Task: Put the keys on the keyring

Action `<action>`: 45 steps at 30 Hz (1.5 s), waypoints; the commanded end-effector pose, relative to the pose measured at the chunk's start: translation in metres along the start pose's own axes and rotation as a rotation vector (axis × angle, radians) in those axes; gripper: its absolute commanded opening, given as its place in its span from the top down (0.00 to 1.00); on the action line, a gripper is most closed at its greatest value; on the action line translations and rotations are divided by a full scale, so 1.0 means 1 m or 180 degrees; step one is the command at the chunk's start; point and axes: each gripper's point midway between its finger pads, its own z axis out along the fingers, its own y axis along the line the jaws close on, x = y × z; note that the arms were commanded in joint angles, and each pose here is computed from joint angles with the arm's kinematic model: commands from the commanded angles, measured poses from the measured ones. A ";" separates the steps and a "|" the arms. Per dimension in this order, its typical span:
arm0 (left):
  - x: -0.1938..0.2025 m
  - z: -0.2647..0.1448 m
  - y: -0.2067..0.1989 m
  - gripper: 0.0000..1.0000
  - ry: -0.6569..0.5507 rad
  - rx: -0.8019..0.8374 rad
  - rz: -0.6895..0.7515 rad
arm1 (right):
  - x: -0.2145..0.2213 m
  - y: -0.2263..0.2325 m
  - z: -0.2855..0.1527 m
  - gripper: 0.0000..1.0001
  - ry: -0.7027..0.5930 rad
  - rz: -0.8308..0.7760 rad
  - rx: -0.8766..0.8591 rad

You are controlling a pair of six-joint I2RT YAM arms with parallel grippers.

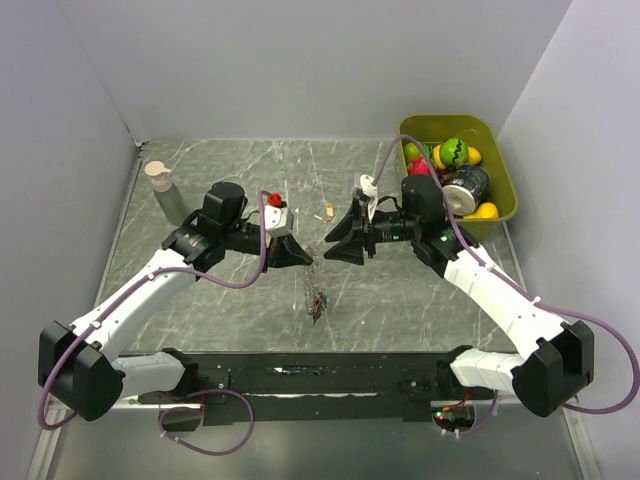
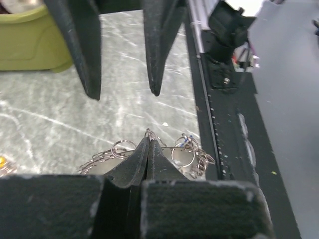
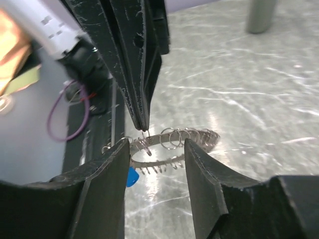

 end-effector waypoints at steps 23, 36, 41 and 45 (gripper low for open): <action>-0.036 0.003 -0.012 0.99 -0.0360 0.0261 0.0541 | 0.013 0.025 0.026 0.65 0.0394 -0.0005 -0.0415; -0.038 0.002 -0.005 0.99 -0.0348 0.0109 0.0599 | 0.002 0.018 0.027 1.00 0.0246 -0.0066 -0.0199; -0.060 -0.018 0.008 0.71 -0.0723 -0.0330 0.0751 | -0.012 0.013 0.018 1.00 -0.0073 -0.0046 0.0013; -0.059 -0.038 -0.006 0.59 -0.1141 -0.0148 0.0406 | -0.042 0.018 0.001 1.00 -0.0710 -0.0313 0.0034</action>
